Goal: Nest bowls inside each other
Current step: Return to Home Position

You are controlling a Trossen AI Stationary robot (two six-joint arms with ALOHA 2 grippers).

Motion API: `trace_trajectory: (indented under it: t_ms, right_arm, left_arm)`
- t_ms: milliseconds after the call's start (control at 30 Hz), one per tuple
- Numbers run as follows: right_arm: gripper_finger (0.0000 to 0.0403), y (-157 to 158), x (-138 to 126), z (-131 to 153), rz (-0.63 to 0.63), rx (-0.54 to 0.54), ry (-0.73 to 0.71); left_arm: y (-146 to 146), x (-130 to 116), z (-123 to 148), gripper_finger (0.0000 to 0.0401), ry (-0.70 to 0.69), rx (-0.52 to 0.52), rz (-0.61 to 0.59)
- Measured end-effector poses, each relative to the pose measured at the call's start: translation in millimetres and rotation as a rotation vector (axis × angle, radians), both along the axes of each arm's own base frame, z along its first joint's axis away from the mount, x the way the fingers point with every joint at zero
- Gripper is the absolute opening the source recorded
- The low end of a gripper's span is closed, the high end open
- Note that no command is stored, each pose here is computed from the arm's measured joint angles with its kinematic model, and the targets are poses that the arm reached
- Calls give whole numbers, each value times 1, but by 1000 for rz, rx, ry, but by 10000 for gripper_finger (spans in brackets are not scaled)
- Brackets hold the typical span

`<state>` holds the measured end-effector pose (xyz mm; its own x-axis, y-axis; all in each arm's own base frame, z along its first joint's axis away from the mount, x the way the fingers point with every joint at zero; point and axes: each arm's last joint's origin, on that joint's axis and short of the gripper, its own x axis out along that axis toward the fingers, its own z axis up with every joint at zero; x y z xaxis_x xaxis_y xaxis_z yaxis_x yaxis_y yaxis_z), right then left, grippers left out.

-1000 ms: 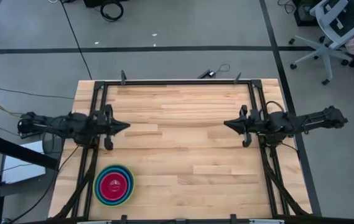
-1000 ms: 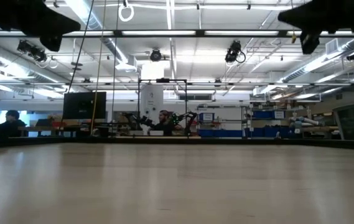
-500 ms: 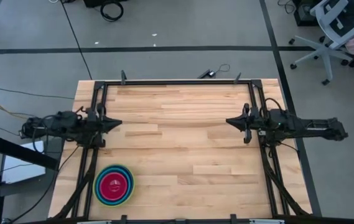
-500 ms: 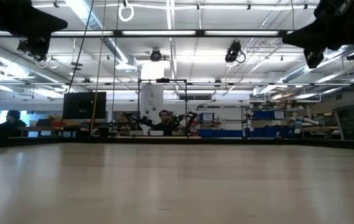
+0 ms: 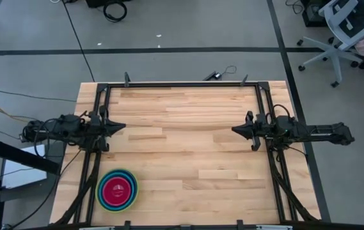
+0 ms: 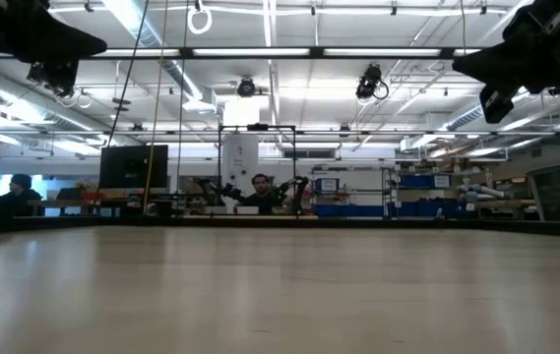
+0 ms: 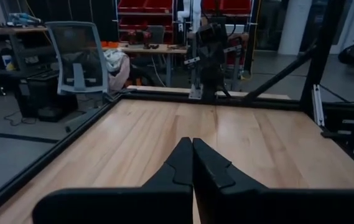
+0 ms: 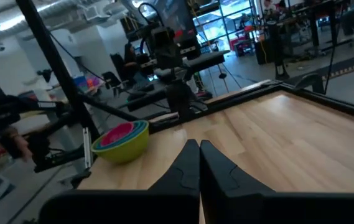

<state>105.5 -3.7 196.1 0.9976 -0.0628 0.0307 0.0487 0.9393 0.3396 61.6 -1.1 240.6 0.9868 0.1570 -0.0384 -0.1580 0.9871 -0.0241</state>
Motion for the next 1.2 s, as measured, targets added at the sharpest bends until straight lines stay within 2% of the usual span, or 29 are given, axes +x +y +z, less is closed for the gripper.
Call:
trace_trajectory:
  t_ms: [133,367,500,600,667,833,1033,1200]
  right_arm:
    - [1,0,0,-1,4,-31,8]
    - [1,1,0,-2,21,-9,22]
    - [1,1,0,-2,47,-4,25]
    - [2,1,0,-2,39,-4,25]
    - [2,1,0,-3,37,-4,27]
    - [2,1,0,-10,39,14,74]
    - [2,2,3,-27,62,72,12]
    - [2,2,3,-28,60,43,26]
  left_arm:
    - [0,0,-1,2,6,-15,0]
    - [-1,3,-2,2,-19,-30,-7]
    - [-5,21,-25,2,-114,-72,-53]
    - [-7,30,-48,1,-119,-74,-63]
    - [-7,32,-53,1,-138,-78,-63]
    - [-8,32,-53,1,-141,-53,-96]
    - [-9,32,-55,2,-124,-64,-108]
    - [-9,32,-55,2,-124,-65,-107]
